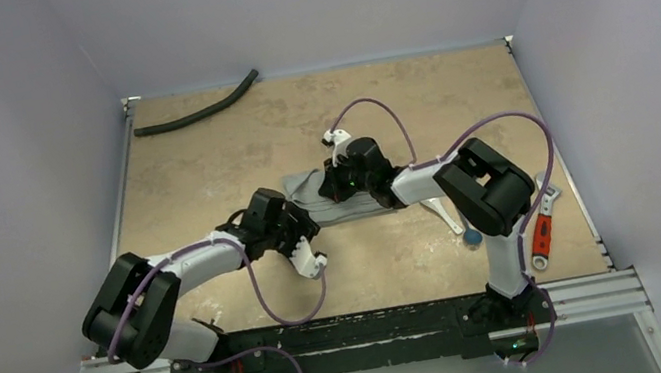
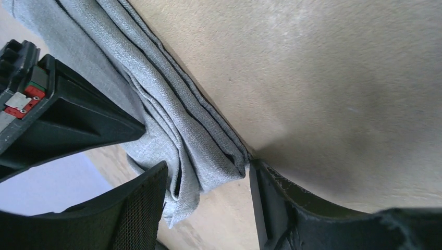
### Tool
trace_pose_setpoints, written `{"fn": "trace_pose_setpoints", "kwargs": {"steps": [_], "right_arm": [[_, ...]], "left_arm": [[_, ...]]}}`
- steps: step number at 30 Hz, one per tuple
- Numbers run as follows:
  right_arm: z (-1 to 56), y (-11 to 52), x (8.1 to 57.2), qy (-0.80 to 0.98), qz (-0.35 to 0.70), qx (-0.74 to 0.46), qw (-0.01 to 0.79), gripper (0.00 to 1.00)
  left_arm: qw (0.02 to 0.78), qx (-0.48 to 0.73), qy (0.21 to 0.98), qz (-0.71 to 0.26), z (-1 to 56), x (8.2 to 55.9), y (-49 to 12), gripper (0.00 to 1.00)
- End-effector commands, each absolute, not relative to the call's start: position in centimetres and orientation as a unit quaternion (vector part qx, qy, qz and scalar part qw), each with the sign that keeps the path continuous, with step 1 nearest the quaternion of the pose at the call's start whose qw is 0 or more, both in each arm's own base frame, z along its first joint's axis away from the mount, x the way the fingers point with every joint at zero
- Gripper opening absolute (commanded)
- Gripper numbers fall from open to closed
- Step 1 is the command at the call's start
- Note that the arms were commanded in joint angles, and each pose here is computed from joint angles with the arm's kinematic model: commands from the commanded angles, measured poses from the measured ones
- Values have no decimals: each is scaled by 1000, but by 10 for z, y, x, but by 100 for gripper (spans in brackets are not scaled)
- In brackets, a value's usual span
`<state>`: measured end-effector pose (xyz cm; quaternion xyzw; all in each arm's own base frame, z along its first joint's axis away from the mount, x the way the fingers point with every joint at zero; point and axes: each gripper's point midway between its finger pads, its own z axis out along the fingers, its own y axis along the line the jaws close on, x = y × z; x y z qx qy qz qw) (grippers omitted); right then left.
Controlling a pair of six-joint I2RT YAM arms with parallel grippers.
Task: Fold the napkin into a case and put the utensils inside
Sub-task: Pick up the 2/3-rectangle-folded napkin from the center of the board.
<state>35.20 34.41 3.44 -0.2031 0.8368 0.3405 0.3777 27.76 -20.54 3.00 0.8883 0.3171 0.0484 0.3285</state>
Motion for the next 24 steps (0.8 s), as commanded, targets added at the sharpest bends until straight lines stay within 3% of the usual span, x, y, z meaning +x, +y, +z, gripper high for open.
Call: {"fn": "trace_pose_setpoints", "kwargs": {"steps": [1,4,9,14,16,18,24], "right_arm": [[28,347,352,836,342,-195,383,0],[18,344,348,842,339,-189,376,0],[6,339,339,849,336,-181,365,0],[4,340,334,850,338,-181,362,0],[2,341,330,851,339,-184,358,0],[3,341,328,850,339,-187,357,0],[14,342,328,842,337,-208,367,0]], "left_arm": [[311,901,302,27,5,263,-201,58],[316,902,293,36,1,262,-200,54],[336,894,288,69,3,271,-199,39],[339,890,296,71,3,275,-201,33],[343,885,308,69,5,278,-202,22],[342,879,328,59,12,282,-205,0],[308,864,399,-4,19,274,-205,0]]}}
